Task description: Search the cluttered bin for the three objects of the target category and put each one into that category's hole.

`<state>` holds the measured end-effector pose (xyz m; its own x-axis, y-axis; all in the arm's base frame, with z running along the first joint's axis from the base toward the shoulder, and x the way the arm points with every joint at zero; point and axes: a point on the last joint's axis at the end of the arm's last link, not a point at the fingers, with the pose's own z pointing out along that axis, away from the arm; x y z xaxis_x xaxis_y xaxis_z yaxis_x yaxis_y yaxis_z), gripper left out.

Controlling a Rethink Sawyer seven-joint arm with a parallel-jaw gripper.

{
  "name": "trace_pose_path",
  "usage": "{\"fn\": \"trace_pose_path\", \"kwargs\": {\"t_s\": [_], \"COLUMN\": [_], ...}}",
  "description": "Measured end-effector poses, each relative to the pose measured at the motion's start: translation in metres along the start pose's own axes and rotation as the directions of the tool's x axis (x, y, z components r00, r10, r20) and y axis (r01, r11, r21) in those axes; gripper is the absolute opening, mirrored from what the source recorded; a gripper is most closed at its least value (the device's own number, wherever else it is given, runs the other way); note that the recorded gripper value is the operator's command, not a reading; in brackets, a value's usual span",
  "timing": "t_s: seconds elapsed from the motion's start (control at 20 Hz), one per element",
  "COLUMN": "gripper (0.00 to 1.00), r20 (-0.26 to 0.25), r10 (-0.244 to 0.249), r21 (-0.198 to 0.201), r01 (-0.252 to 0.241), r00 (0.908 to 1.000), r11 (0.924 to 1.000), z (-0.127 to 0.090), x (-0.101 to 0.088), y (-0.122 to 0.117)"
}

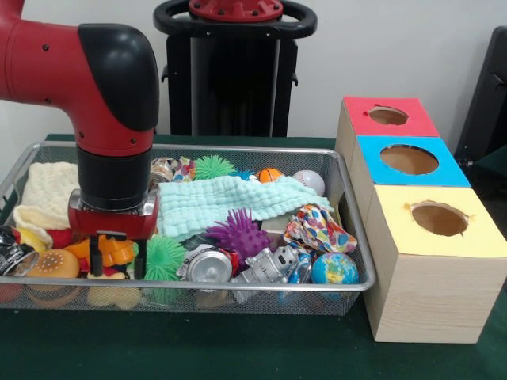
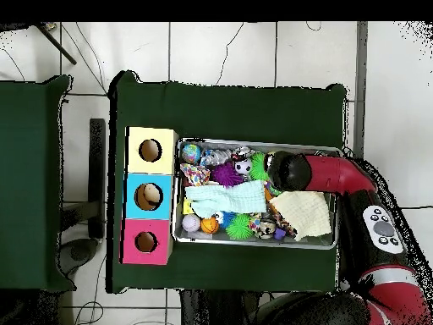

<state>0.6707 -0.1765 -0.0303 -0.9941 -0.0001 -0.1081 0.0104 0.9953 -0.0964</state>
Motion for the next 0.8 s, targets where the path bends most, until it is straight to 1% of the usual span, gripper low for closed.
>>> {"fn": "trace_pose_path", "kwargs": {"t_s": [0.8], "gripper": [1.00], "r20": [0.010], "r10": [0.001], "r21": [0.004], "r01": [-0.001], "r00": [0.9999], "r11": [1.0000], "z": [0.0014], "x": [-0.0004], "y": [-0.0013]}}
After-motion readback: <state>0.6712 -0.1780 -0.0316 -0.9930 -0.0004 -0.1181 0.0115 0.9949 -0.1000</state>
